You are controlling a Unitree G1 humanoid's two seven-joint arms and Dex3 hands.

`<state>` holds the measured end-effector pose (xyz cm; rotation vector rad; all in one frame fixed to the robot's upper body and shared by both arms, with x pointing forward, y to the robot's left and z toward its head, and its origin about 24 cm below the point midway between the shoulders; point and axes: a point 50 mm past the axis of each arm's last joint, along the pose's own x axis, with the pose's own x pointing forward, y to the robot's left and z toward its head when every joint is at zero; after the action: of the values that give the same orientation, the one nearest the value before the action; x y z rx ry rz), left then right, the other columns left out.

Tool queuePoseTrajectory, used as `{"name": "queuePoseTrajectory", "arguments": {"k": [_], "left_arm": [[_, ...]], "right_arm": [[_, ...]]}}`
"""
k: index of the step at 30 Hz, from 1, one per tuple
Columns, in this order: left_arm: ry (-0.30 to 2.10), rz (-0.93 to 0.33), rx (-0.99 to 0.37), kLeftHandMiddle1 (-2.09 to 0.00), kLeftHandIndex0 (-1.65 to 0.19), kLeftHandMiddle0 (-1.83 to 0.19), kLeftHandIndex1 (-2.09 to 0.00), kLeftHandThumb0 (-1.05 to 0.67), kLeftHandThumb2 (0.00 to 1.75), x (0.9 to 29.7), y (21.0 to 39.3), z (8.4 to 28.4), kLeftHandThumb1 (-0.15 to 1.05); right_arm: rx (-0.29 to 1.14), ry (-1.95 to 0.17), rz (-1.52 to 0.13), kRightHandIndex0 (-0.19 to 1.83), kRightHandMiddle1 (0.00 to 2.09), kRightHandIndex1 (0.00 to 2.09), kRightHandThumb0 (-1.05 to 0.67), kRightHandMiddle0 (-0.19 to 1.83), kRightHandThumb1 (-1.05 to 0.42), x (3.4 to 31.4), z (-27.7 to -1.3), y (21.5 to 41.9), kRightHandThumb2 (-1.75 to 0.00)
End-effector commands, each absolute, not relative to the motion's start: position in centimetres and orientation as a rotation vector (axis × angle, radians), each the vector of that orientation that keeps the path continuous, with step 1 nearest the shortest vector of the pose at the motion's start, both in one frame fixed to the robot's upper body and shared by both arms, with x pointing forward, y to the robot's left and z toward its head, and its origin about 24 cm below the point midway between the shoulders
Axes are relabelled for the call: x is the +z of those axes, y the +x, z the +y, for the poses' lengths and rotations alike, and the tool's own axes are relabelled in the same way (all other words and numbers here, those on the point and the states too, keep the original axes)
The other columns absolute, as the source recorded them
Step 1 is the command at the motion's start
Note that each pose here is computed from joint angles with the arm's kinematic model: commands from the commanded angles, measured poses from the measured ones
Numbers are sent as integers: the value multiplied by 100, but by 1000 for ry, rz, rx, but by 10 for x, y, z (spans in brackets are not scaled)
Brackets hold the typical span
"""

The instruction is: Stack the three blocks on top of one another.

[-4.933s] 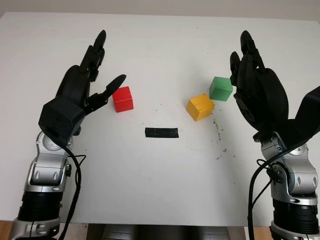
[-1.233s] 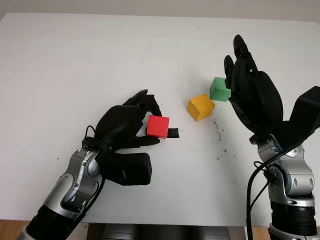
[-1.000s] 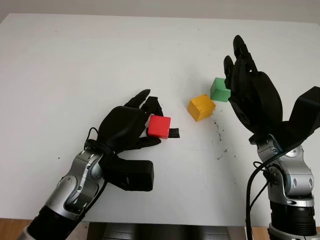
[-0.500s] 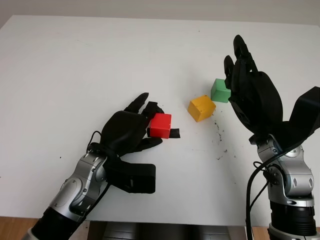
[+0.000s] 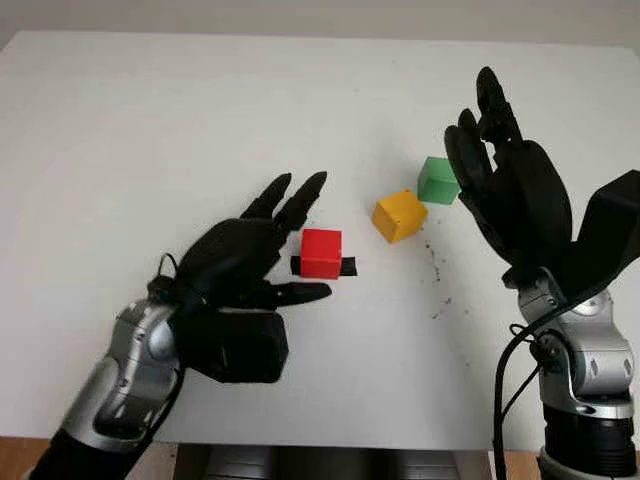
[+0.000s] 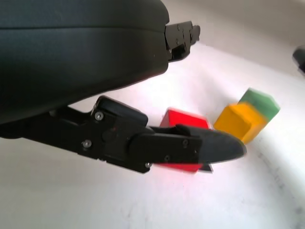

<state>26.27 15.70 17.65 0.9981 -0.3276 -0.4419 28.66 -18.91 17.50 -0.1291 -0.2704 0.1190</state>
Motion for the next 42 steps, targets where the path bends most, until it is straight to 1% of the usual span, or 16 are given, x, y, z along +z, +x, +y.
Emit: {"name": "queuePoseTrajectory", "arguments": {"k": [1,3,4,7,9,11,15,17,19,22,23,27,30,33,35,42], "left_arm": [[923,-359,-454,0,19,19,0,-88,36,195,259,168,105],[783,-364,-479,0,19,19,0,-90,32,209,259,180,105],[733,-384,-477,0,19,19,0,-91,34,214,260,186,105],[659,-432,-417,0,19,19,-1,-89,48,224,266,199,105],[661,-441,-319,0,18,19,-3,-86,52,229,275,209,105],[684,-438,-243,0,15,19,-5,-82,55,233,286,216,105],[755,-405,-136,-1,15,19,-5,-80,56,233,310,224,105],[779,-391,-115,-1,15,19,-5,-79,56,231,322,228,105],[790,-378,-112,-1,17,19,-4,-80,54,230,332,229,105],[791,-373,-112,0,19,19,-4,-78,55,231,343,230,105],[792,-373,-112,-1,19,19,-4,-80,56,232,346,230,105],[822,-367,-134,0,19,19,-1,-81,58,234,355,231,105],[851,-362,-150,0,19,19,0,-78,60,238,358,232,105],[836,-361,-155,-2,19,17,0,-79,61,240,361,234,105],[777,-343,-142,-3,19,16,0,-81,63,240,364,236,105],[627,-304,-94,0,18,19,-3,-84,66,228,370,239,105]], "right_arm": [[116,-194,-332,-19,3,0,-59,-15,-97,187,-193,281,-5],[125,-275,-358,-17,6,2,-56,-9,-94,194,-196,280,-4],[124,-320,-364,-16,8,2,-56,-7,-93,197,-198,280,-3],[119,-502,-392,-11,11,5,-58,-1,-89,207,-203,281,-3],[130,-675,-396,-9,13,6,-61,2,-88,216,-207,284,-4],[145,-790,-376,-9,16,6,-63,7,-86,223,-210,287,-3],[205,-911,-356,-8,19,6,-59,18,-80,232,-213,295,-3],[240,-976,-343,-7,20,7,-55,21,-77,235,-212,299,-3],[276,-1051,-331,-7,18,6,-54,21,-75,237,-211,303,-3],[316,-1190,-330,-3,19,8,-56,25,-73,238,-210,308,-4],[327,-1230,-329,-2,19,8,-60,27,-74,237,-210,310,-4],[366,-1412,-331,2,19,10,-66,33,-75,236,-208,313,-6],[408,-1500,-325,5,17,10,-65,40,-75,234,-206,314,-6],[439,-1568,-310,4,14,8,-68,41,-77,232,-205,315,-6],[450,-1606,-300,4,12,7,-68,42,-78,230,-204,317,-6],[460,-1629,-299,5,10,7,-61,46,-78,223,-199,322,-5]]}}
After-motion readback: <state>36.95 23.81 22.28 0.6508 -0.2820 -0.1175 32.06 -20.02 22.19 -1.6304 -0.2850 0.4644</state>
